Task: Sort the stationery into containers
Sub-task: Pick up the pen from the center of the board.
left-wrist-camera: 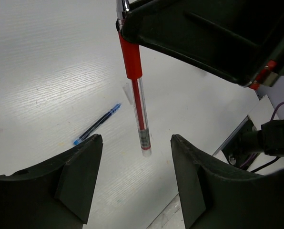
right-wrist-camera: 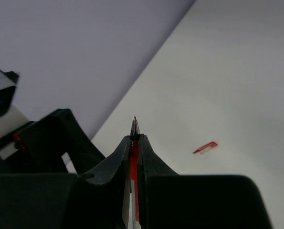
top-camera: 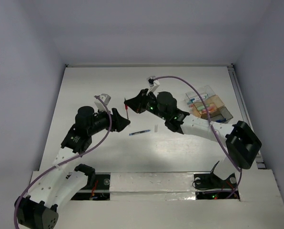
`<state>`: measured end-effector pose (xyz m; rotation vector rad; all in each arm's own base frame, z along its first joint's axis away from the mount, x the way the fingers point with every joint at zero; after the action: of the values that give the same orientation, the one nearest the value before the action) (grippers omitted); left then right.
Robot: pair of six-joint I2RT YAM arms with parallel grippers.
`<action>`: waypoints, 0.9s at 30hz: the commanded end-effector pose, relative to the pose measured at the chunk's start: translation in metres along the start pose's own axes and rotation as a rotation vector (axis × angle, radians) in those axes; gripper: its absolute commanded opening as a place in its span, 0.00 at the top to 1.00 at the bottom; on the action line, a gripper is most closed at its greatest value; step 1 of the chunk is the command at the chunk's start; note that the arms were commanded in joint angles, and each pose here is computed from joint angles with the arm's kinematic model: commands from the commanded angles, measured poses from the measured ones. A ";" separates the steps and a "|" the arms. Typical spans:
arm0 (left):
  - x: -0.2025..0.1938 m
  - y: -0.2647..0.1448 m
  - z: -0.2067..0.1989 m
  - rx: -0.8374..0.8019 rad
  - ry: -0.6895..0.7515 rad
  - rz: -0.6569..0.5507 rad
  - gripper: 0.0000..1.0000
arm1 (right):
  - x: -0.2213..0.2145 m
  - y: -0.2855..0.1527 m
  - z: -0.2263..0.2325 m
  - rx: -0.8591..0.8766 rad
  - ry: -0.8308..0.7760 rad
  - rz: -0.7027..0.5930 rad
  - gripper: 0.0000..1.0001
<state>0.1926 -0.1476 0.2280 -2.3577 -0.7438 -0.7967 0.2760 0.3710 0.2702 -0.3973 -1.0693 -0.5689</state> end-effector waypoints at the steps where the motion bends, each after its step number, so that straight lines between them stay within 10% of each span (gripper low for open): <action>1: 0.007 0.002 -0.002 -0.013 0.005 -0.025 0.44 | 0.027 0.006 0.031 0.137 0.050 -0.140 1.00; 20: 0.018 -0.006 -0.005 0.015 0.023 -0.100 1.00 | 0.020 0.004 0.042 0.198 0.067 -0.147 0.99; 27: 0.026 -0.017 -0.007 0.052 0.061 -0.160 1.00 | 0.025 -0.016 0.036 0.150 -0.022 -0.104 0.44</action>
<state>0.1921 -0.1374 0.2347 -2.2931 -0.8439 -0.8108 0.2571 0.3860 0.2829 -0.2376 -1.0714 -0.5538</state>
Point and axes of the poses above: each gripper's point midway between its finger pads, its own y axis out along the fingers, its own z axis along the line the jaws close on, x = y × z, the point moved 5 cm from there along -y, back along the fingers, and after that the axes turned 12 degrees about -y, right-handed, at the moved point
